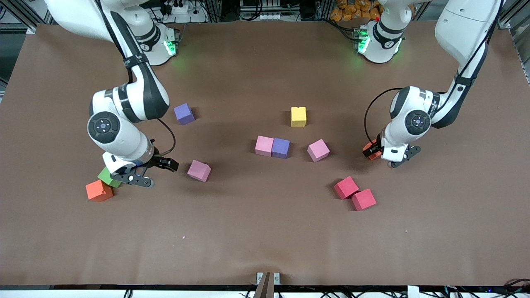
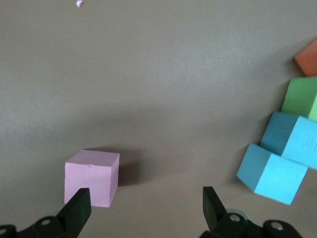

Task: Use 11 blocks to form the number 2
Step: 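Grasp the orange cube with the left gripper while the right gripper grasps lavender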

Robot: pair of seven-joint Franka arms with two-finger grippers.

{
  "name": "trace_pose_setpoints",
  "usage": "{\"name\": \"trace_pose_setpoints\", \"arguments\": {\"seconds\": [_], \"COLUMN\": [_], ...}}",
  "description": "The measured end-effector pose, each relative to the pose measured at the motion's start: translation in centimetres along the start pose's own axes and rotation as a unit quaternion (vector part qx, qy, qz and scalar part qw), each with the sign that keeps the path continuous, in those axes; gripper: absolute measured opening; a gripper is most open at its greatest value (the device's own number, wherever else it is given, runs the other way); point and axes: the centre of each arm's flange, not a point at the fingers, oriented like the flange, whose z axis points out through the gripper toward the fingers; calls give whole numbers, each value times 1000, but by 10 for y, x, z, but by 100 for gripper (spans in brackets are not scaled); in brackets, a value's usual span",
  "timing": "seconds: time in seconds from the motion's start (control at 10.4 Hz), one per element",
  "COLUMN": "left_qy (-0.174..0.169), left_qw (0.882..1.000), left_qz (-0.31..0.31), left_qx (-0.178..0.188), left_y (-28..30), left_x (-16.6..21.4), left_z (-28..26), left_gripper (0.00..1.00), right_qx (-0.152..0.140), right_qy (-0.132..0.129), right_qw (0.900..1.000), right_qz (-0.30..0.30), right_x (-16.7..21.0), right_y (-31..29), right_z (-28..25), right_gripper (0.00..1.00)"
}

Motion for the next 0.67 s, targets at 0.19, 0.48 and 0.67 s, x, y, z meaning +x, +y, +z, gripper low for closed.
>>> {"name": "trace_pose_setpoints", "arguments": {"seconds": [0.19, 0.48, 0.67], "left_qy": [6, 15, 13], "left_qw": [1000, 999, 999], "left_qz": [-2, -37, -49], "left_qx": [-6, -16, -12], "left_y": [4, 16, 33], "left_x": [5, 5, -11], "left_z": [-7, -19, -32], "left_gripper": [89, 64, 64], "right_qx": [21, 36, 39], "right_qy": [-1, -2, 0], "right_qw": [999, 998, 997], "right_qz": [33, 50, 66], "right_x": [-6, -10, -16], "right_y": [-16, -33, -45], "right_z": [15, 52, 67], "right_gripper": [100, 100, 100]}}
